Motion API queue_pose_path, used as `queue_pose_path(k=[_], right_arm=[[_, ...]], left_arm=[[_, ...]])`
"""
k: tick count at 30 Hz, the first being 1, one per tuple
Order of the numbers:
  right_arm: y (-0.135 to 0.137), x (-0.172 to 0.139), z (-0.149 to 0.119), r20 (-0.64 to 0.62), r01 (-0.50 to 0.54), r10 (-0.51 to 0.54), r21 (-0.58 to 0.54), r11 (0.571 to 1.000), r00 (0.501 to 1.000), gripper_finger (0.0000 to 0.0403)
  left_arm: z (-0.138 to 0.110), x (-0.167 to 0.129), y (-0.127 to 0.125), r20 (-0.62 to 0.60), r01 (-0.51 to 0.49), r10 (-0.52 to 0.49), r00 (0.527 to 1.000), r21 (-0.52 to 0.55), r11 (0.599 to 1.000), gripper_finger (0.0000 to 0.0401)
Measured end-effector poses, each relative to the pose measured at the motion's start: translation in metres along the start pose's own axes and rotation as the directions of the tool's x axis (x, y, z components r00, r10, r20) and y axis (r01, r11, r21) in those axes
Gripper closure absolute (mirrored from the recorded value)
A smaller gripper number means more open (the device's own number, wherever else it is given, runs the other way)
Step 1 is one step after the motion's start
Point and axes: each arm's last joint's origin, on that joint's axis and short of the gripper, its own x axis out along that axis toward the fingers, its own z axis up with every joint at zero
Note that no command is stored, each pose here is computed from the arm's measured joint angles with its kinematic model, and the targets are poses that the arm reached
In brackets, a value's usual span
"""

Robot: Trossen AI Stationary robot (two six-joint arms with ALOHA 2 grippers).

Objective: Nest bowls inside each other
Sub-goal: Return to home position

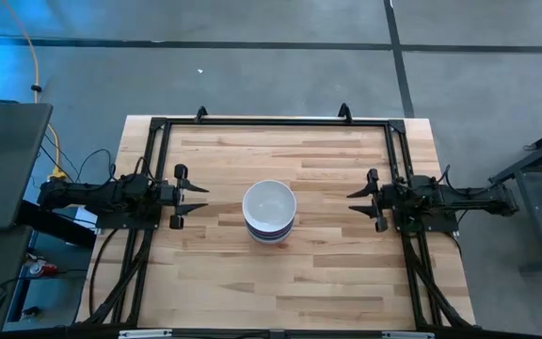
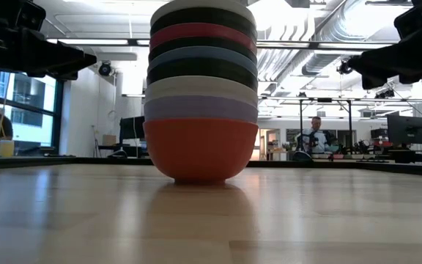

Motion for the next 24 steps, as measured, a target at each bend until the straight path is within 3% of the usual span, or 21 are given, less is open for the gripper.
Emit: queue_pose_path(k=[4, 9, 12, 24], right_arm=[[0.0006, -0.0001, 0.0004, 0.003, -0.02, 0.02, -0.025, 1.0, 1.0, 0.0288], [0.0006, -0.0001, 0.0005, 0.005, -0.023, 0.023, 0.111, 0.994, 1.0, 0.0364], [0.0007, -0.0001, 0.0005, 0.005, -0.024, 0.023, 0.086, 0.996, 1.0, 0.0394], [0.0, -0.0001, 0.0004, 0.002, -0.001, 0.001, -0.019, 1.0, 1.0, 0.0375]], left_arm=[[0.0, 0.0, 0.0, 0.0, 0.0, 0.0, 1.0, 0.0, 1.0, 0.0238], [0.0, 0.0, 0.0, 0.0, 0.0, 0.0, 1.0, 0.0, 1.0, 0.0238], [0.0, 0.0, 0.0, 0.0, 0.0, 0.0, 1.0, 0.0, 1.0, 0.0238], [0.0, 0.0, 0.0, 0.0, 0.0, 0.0, 1.0, 0.0, 1.0, 0.0238]])
